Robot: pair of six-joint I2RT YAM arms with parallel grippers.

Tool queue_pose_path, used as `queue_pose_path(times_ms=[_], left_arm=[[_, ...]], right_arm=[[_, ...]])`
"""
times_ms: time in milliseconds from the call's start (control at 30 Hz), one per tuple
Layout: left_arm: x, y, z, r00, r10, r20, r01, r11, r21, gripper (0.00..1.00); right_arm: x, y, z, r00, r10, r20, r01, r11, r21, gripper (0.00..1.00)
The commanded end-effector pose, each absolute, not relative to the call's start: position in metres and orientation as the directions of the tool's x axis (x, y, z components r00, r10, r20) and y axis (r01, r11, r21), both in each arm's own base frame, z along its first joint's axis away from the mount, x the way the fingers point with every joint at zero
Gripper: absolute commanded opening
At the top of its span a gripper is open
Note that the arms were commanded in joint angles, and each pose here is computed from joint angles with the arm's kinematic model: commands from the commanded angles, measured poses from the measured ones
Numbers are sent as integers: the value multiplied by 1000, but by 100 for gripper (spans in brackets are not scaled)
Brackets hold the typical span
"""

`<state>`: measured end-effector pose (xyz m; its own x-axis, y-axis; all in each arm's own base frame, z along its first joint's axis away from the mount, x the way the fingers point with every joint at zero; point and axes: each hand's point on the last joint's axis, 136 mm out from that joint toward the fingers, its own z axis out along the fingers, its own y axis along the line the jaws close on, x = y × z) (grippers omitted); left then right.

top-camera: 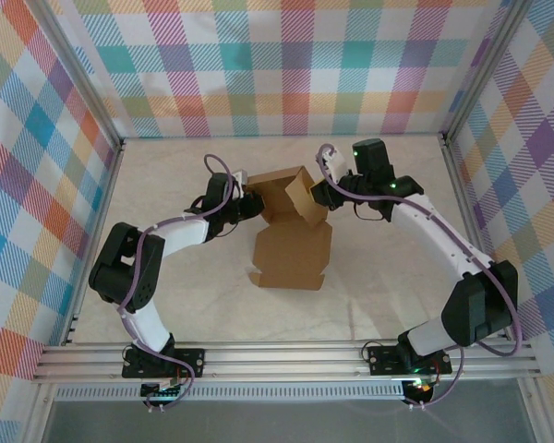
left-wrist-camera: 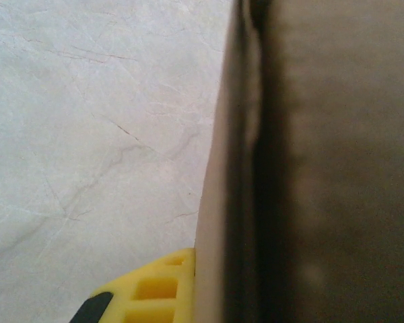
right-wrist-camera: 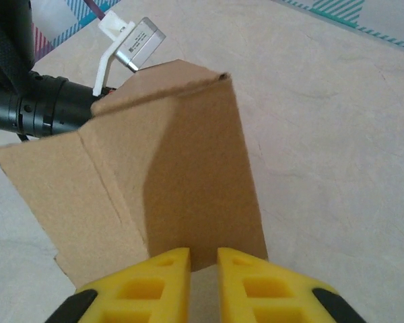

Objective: Fold the paper box

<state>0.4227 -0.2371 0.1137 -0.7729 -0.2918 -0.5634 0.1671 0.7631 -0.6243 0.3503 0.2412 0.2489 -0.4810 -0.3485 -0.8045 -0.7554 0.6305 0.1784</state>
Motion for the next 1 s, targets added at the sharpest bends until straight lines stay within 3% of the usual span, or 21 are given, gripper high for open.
queue_pose_path(times_ms=[0, 300, 733, 967], left_arm=[[432, -242, 128, -767, -328, -551, 163, 731, -662, 0], [433, -244, 127, -772, -332, -542, 163, 721, -673, 0], [428, -245, 134, -765, -318, -560, 196, 713, -673, 0], [427, -244, 135, -763, -310, -567, 205, 716, -667, 0]], right_arm=[[345, 238, 259, -478, -317, -819, -739, 649, 180, 18], [336, 240, 260, -537, -247, -806, -708, 652, 272, 23], [360, 250, 245, -489, -363, -794, -762, 620, 186, 29], [373, 243, 232, -473, -461, -751, -745, 664, 61, 30]])
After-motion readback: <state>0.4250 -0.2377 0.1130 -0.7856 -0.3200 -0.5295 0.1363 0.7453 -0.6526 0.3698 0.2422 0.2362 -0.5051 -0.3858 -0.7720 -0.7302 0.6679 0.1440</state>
